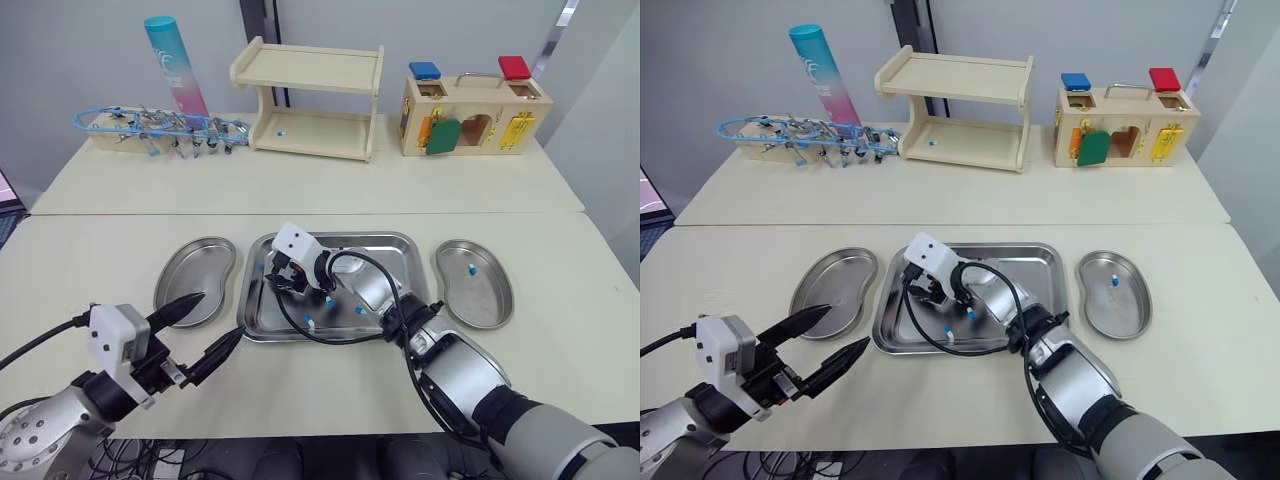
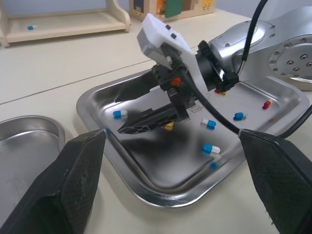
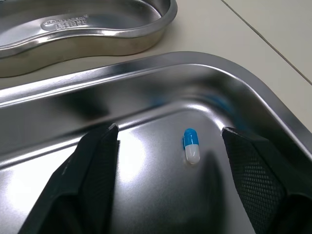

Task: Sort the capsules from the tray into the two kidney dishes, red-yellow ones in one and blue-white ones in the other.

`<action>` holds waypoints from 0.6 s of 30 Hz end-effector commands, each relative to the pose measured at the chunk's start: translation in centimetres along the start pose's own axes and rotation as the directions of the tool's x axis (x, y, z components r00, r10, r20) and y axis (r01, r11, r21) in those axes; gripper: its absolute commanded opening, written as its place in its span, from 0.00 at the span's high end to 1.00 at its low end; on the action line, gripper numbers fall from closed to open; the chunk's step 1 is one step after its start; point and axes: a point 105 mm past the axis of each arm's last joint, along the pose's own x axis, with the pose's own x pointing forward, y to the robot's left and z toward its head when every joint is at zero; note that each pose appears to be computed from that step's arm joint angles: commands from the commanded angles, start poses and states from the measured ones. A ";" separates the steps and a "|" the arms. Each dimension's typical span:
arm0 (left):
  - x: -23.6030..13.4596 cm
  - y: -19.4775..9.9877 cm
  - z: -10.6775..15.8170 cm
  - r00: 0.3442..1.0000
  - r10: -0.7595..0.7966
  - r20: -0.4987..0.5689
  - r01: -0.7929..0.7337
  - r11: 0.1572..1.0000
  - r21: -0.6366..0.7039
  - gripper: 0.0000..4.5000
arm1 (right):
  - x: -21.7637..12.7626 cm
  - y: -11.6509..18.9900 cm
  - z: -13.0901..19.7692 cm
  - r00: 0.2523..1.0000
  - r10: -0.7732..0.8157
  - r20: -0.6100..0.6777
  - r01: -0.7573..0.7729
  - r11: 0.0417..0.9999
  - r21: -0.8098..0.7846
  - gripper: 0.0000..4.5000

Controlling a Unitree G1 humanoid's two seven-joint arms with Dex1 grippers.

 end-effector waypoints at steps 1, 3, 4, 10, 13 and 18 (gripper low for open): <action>0.7 -0.5 1.6 1.000 -0.017 0.023 0.017 1.000 0.022 0.00 | 0.1 -0.8 1.0 0.999 -0.031 0.024 0.031 0.999 0.010 0.47; 1.0 -0.4 1.9 1.000 -0.017 0.021 0.016 1.000 0.023 0.00 | 0.1 -1.0 0.7 0.999 -0.031 0.017 0.031 0.999 0.024 0.60; 1.0 -0.3 1.9 1.000 -0.017 0.020 0.017 1.000 0.022 0.00 | 0.1 -0.9 0.7 0.999 -0.030 0.019 0.029 0.999 0.024 0.66; 0.9 -0.1 1.5 0.999 -0.033 0.000 0.033 0.999 0.012 0.00 | 0.1 -0.5 1.4 0.998 -0.012 0.057 0.012 1.000 -0.002 1.00; -0.2 0.2 0.3 1.000 -0.010 -0.012 0.010 1.000 -0.001 0.00 | 0.1 -0.3 1.7 0.998 -0.004 0.070 0.006 1.000 -0.019 1.00; -1.6 0.0 -1.3 0.999 0.001 -0.034 -0.001 1.000 -0.010 0.00 | -0.2 -0.1 2.5 0.994 0.012 0.111 -0.008 0.999 -0.033 1.00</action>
